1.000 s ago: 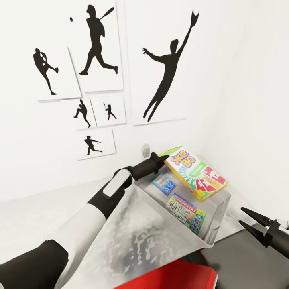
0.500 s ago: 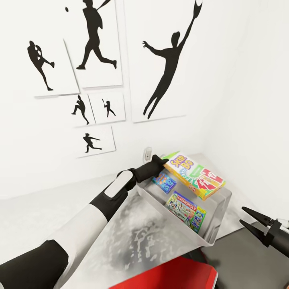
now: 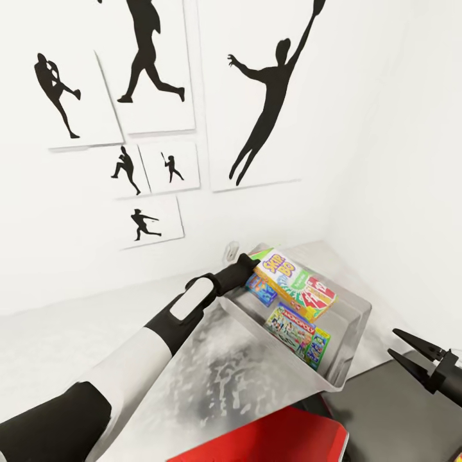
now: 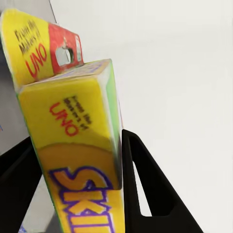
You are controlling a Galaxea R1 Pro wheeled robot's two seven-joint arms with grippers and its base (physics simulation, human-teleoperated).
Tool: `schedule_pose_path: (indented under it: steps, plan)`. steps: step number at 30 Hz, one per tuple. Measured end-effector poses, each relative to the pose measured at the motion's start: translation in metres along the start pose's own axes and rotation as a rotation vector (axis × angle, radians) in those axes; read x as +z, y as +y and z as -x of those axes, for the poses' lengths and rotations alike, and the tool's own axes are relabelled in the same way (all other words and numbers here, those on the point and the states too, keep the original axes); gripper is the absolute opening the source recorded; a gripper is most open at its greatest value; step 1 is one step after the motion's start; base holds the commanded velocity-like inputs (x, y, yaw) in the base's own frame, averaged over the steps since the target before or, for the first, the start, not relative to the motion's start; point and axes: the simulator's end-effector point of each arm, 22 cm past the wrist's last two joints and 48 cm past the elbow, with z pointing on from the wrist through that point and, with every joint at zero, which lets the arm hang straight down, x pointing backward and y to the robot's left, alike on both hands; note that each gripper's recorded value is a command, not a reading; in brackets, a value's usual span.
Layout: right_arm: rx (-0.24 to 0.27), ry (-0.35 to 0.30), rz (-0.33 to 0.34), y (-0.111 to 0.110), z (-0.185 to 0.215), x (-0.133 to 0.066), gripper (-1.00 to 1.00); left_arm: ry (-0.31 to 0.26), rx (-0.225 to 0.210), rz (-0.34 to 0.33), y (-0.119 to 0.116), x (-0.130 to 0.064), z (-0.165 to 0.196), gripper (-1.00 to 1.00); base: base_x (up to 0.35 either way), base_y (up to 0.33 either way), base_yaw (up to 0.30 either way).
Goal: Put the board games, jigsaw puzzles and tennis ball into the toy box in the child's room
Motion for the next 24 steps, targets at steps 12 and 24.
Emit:
schedule_pose_path:
  steps: [12,24]
  plan:
    - [0.008,0.003,-0.005,-0.005,-0.001,0.002,1.00,0.011,0.044,0.043,0.023,0.004,-0.006,-1.00,0.000,0.000,0.000]
    - [0.018,0.009,-0.019,-0.013,-0.002,0.004,1.00,-0.009,0.116,0.076,0.040,0.007,-0.006,-1.00,0.000,0.000,0.000]
